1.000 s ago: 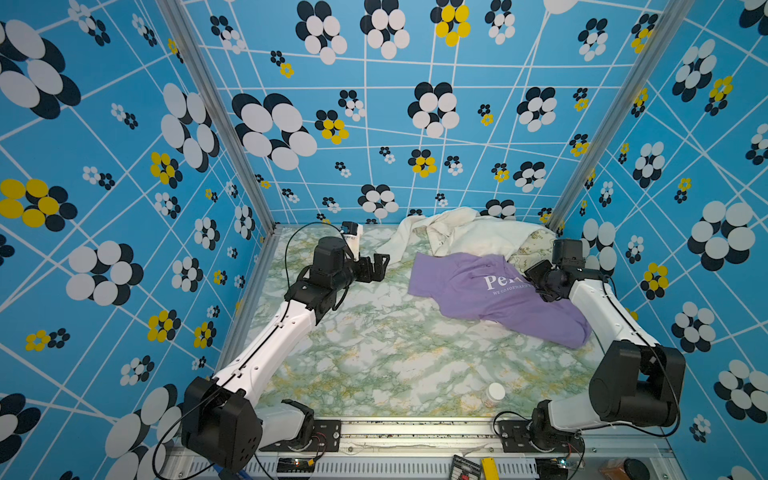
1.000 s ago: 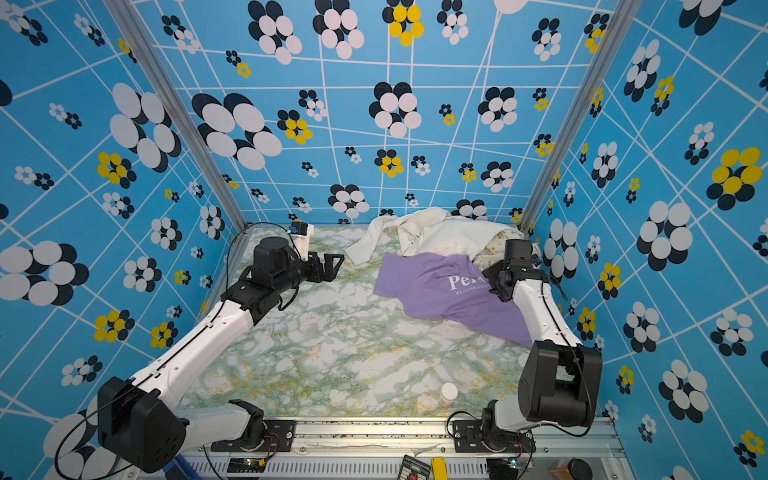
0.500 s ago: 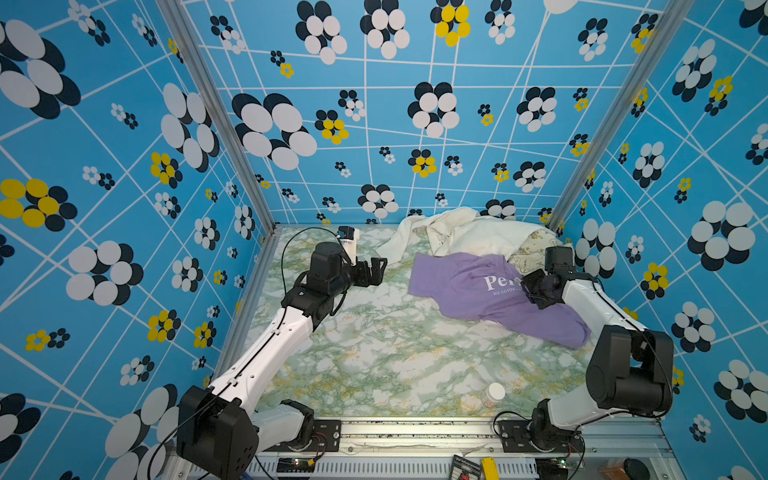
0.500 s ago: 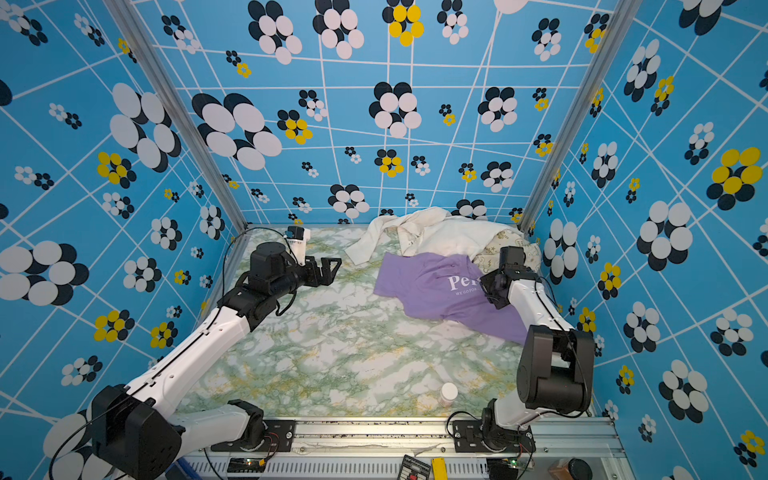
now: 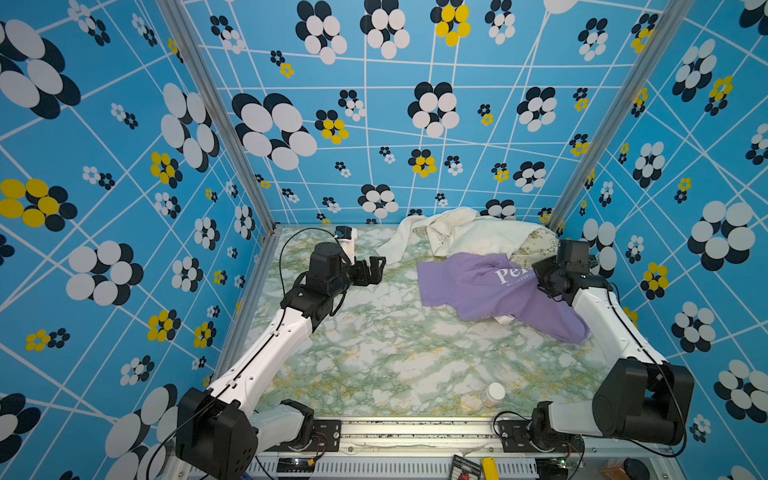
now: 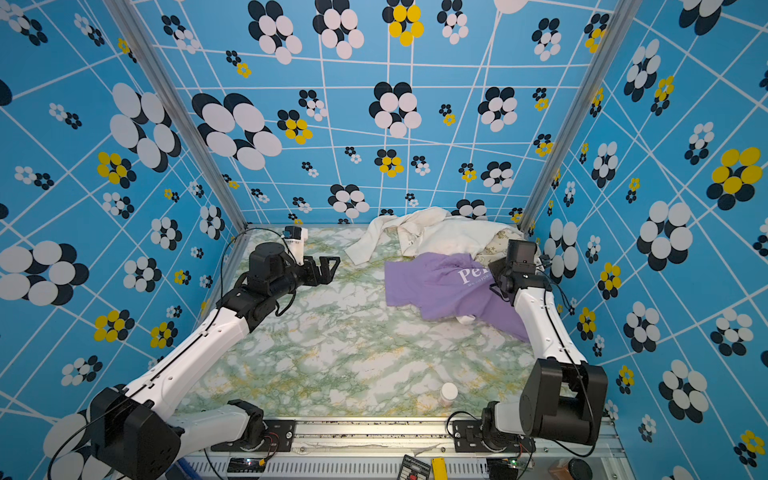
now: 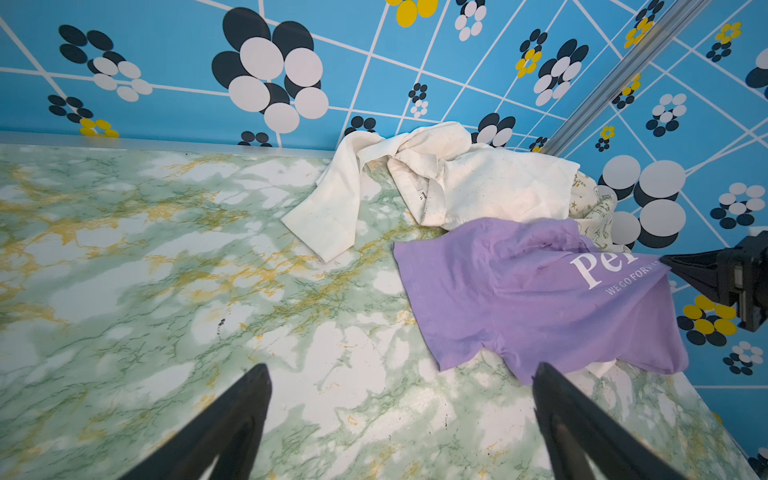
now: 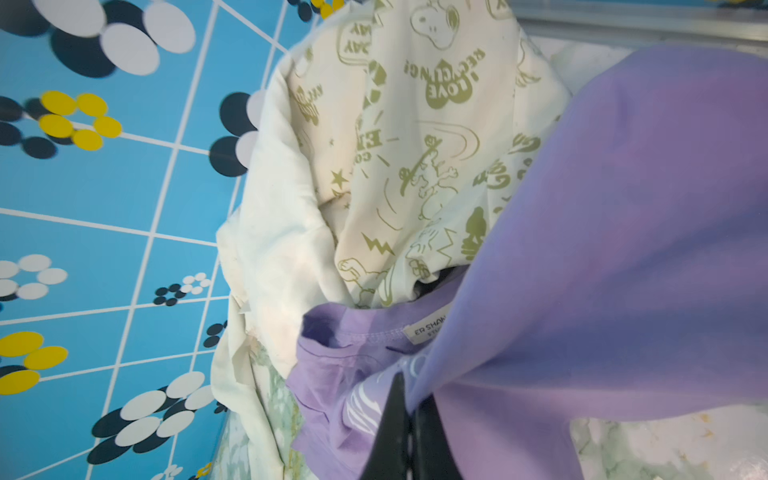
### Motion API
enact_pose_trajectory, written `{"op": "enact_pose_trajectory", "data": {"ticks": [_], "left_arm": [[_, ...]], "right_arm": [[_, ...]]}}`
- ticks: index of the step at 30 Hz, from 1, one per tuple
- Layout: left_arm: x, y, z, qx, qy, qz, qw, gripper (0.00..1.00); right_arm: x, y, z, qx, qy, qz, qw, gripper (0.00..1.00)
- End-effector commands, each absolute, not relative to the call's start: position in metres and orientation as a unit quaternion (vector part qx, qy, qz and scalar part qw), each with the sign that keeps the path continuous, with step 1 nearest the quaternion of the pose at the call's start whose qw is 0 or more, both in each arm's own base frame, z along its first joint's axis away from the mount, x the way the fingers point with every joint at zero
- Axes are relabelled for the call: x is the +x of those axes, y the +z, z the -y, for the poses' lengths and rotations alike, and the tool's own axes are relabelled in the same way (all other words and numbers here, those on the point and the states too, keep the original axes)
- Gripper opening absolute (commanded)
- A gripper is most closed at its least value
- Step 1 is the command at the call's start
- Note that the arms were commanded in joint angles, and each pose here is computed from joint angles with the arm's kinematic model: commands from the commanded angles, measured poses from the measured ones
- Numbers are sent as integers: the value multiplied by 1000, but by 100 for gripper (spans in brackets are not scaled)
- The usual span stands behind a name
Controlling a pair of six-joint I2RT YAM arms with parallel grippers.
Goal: Pick out a specific cloth from the pile
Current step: 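Lift the purple shirt and carry it toward the left gripper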
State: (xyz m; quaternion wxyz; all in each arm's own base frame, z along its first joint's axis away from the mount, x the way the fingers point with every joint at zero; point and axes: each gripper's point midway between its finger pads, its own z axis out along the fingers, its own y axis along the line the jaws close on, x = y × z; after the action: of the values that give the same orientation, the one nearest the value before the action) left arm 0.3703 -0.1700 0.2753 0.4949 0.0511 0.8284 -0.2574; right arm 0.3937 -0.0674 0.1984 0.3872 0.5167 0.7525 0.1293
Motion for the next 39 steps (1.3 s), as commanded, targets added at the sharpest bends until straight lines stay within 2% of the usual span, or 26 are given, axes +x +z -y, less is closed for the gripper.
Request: {"op": "enact_pose_trajectory", "data": {"ticks": [1, 8, 18, 24, 28, 33, 37, 38, 39], "left_arm": [[376, 286, 165, 39, -258, -817, 514, 99], [381, 285, 167, 29, -264, -816, 513, 100], [386, 281, 173, 20, -269, -815, 512, 100], [388, 282, 176, 19, -269, -815, 513, 100], [390, 283, 177, 22, -269, -815, 513, 100], [390, 284, 179, 26, -269, -815, 512, 100], [388, 284, 178, 27, -270, -815, 512, 100], [387, 284, 177, 27, -269, -815, 512, 100], [387, 284, 177, 27, -268, -815, 513, 100]], "right_arm": [[400, 266, 81, 503, 105, -705, 490, 0], [405, 338, 76, 448, 75, -682, 573, 0], [425, 424, 51, 342, 67, -669, 657, 0], [444, 471, 8, 236, 82, -673, 696, 0], [450, 506, -51, 128, 94, -671, 725, 0], [458, 508, -123, -2, 113, -694, 712, 0], [459, 477, -192, -106, 146, -727, 662, 0], [456, 465, -211, -137, 153, -736, 645, 2], [454, 452, -227, -163, 159, -746, 625, 8]]}}
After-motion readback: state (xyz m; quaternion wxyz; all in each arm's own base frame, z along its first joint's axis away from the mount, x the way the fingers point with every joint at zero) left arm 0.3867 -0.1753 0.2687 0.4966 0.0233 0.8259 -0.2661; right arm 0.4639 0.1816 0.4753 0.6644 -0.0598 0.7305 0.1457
